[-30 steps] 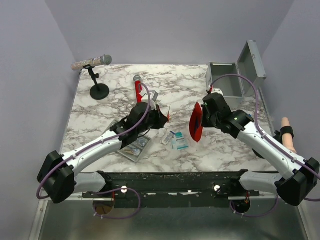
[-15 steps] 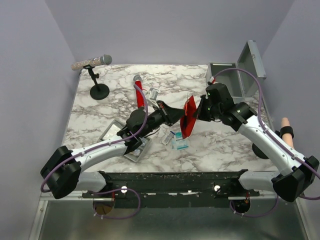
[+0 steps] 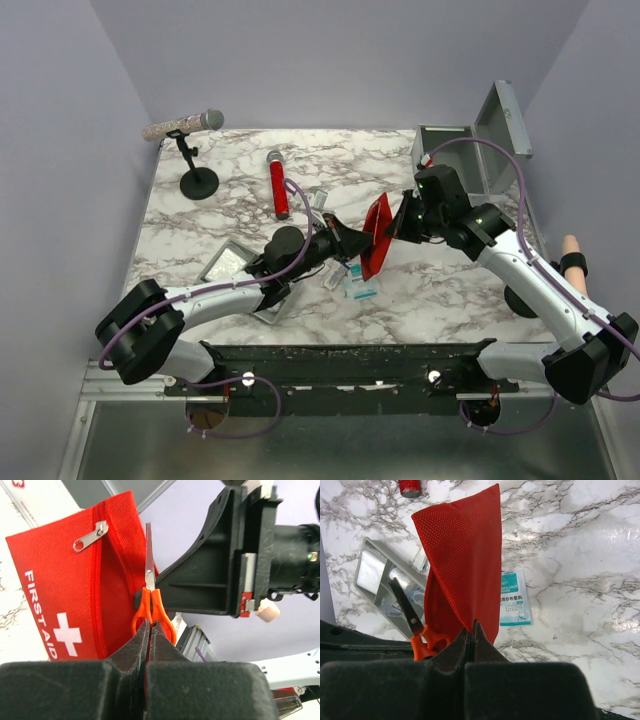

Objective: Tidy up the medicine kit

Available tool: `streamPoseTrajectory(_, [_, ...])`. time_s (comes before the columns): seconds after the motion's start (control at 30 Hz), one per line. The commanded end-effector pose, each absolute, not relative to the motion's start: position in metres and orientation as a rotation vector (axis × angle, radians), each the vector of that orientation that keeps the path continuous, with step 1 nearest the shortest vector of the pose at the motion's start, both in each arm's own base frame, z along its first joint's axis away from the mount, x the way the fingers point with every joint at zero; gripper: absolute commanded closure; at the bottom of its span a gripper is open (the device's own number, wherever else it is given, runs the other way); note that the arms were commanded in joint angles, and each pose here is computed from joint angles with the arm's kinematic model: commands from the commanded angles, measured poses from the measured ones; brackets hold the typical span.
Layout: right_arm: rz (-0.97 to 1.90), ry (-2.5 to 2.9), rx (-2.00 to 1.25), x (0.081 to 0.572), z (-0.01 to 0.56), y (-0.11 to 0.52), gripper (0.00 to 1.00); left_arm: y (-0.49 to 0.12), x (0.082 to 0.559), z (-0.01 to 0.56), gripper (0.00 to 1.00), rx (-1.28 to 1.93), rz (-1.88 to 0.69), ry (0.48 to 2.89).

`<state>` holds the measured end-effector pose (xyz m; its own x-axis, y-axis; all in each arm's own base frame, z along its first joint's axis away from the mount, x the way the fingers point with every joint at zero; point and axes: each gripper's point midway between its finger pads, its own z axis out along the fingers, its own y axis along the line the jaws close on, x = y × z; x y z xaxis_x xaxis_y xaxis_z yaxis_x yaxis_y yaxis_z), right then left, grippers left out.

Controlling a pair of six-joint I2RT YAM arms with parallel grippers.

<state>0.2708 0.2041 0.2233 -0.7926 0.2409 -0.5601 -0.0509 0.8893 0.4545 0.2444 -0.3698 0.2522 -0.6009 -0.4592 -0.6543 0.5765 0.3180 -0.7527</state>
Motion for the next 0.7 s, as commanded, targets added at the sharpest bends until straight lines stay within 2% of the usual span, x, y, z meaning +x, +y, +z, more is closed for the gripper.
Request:
streamPoseTrajectory(0.0, [0.654, 2.38, 0.128, 0.27, 0.243, 0.206, 0.99, -0.368, 0.241, 0.235, 1.0, 0.13, -1.408, 1.728])
streamPoseTrajectory(0.13, [0.652, 2.378, 0.12, 0.27, 0.244, 0.206, 0.99, -0.37, 0.24, 0.215, 0.98, 0.143, -1.371, 1.818])
streamPoseTrajectory(0.27, [0.643, 2.367, 0.115, 0.271, 0.246, 0.204, 0.99, -0.368, 0.24, 0.218, 0.67, 0.177, -1.327, 1.839])
streamPoseTrajectory(0.5, [0.622, 2.358, 0.108, 0.271, 0.246, 0.199, 0.99, -0.344, 0.242, 0.237, 0.34, 0.172, -1.199, 1.831])
streamPoseTrajectory(0.57, [0.579, 2.355, 0.12, 0.275, 0.242, 0.194, 0.99, -0.336, 0.241, 0.246, 0.28, 0.165, -1.176, 1.819])
streamPoseTrajectory(0.67, [0.542, 2.353, 0.118, 0.276, 0.238, 0.189, 0.99, -0.322, 0.24, 0.262, 0.25, 0.151, -1.13, 1.795])
